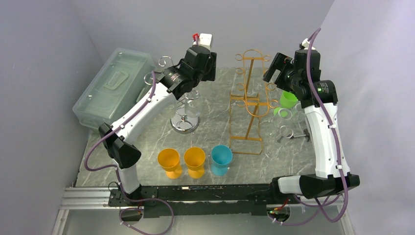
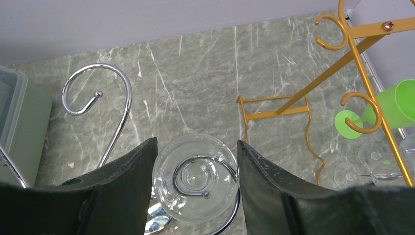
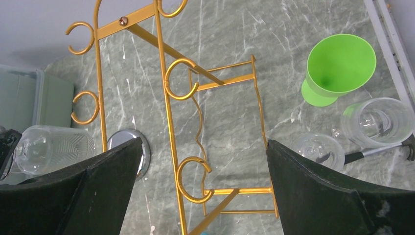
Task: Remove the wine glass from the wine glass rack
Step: Pick up the wine glass from the wine rack.
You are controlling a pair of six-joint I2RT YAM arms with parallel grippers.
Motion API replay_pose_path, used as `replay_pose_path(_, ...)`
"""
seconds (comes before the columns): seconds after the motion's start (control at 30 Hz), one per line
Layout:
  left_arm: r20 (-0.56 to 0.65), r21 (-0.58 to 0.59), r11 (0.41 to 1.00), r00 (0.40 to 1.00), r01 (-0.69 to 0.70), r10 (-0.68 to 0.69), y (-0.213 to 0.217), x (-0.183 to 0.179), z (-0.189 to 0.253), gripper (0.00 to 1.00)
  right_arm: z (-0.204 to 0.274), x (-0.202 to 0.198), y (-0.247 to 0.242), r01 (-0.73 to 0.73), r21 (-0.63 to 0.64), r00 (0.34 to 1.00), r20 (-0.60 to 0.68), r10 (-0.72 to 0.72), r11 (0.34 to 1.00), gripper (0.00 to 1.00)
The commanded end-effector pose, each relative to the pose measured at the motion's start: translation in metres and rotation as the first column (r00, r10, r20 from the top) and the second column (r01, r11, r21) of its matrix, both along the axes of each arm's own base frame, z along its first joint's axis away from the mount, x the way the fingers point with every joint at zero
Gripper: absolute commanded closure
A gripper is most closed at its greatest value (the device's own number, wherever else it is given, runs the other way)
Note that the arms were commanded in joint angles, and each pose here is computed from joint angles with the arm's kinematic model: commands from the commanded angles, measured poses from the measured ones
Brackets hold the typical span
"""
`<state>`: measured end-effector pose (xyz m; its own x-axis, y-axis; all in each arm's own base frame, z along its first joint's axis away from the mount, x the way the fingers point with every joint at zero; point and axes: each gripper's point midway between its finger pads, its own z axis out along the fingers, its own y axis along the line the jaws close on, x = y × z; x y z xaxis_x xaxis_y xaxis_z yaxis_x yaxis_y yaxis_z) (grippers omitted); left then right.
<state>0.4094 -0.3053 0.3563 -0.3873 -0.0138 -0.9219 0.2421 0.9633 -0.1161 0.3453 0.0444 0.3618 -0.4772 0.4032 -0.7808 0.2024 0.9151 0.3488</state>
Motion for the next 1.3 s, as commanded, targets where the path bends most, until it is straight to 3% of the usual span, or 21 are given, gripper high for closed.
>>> replay_pose_path(0.0,0.066,-0.071,0.997,0.998,0.020,-0.015,0.002,-0.005,0.034,0.52,0.015,-0.001,0.000,-0.008,-0.004,0.998,0.067,0.008,1.000,0.00)
replay_pose_path(0.67,0.127,-0.096,0.987,0.985,0.128,-0.115,-0.002,-0.024,0.067,0.68,0.015,-0.002,0.000,-0.005,-0.001,0.997,0.077,0.006,1.000,0.00)
replay_pose_path(1.27,0.102,-0.090,0.979,0.979,0.184,-0.175,-0.005,-0.039,0.063,0.72,0.010,-0.004,-0.001,-0.004,-0.006,0.997,0.073,0.005,1.000,0.00)
